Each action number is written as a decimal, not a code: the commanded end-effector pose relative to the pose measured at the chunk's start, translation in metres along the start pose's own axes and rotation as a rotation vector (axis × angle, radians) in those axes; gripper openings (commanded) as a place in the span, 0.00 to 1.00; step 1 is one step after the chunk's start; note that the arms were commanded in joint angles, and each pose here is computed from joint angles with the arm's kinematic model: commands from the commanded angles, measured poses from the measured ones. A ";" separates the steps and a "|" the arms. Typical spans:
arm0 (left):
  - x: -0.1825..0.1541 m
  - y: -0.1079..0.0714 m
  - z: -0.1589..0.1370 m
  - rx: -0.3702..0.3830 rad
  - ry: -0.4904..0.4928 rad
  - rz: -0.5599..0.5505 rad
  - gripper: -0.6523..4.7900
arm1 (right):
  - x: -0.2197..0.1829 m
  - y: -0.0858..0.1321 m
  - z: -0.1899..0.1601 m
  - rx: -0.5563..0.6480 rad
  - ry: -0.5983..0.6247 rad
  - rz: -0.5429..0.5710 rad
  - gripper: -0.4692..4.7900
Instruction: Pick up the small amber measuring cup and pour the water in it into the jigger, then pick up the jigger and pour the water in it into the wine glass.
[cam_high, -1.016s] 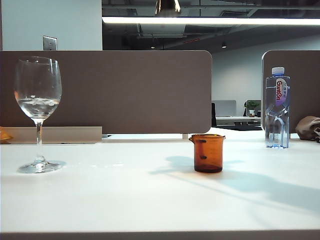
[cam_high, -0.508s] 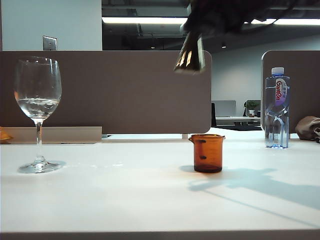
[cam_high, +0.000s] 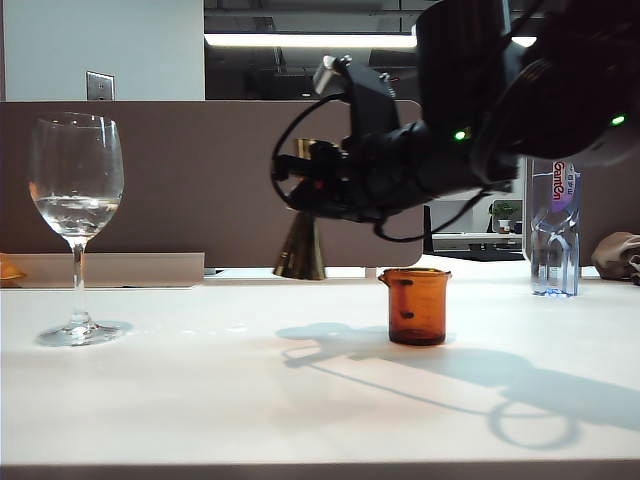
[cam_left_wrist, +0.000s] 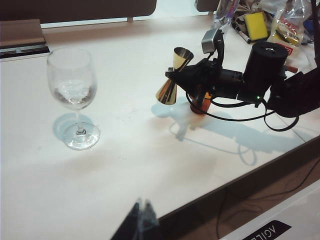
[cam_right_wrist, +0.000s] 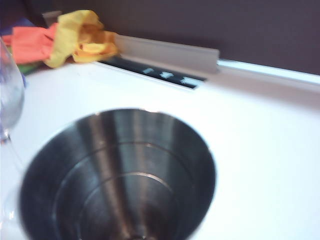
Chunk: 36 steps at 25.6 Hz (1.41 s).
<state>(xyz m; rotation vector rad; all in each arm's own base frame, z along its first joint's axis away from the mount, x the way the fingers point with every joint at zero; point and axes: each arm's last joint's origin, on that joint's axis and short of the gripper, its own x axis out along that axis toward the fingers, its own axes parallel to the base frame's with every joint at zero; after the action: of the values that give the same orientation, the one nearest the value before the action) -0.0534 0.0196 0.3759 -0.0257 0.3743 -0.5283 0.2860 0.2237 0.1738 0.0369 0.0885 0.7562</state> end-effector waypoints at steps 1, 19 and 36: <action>0.000 0.000 0.001 0.001 -0.007 -0.004 0.12 | 0.016 0.002 0.005 0.026 -0.052 0.022 0.08; 0.000 0.000 0.001 0.001 -0.007 -0.004 0.12 | 0.035 0.017 -0.044 0.007 0.110 -0.029 0.08; 0.000 0.000 0.001 0.001 -0.007 -0.004 0.12 | 0.035 0.023 -0.047 0.008 0.141 -0.006 0.47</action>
<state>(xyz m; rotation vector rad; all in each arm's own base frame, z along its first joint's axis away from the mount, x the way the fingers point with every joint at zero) -0.0534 0.0196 0.3759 -0.0257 0.3743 -0.5287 0.2925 0.2624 0.1220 -0.0194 0.2473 0.7435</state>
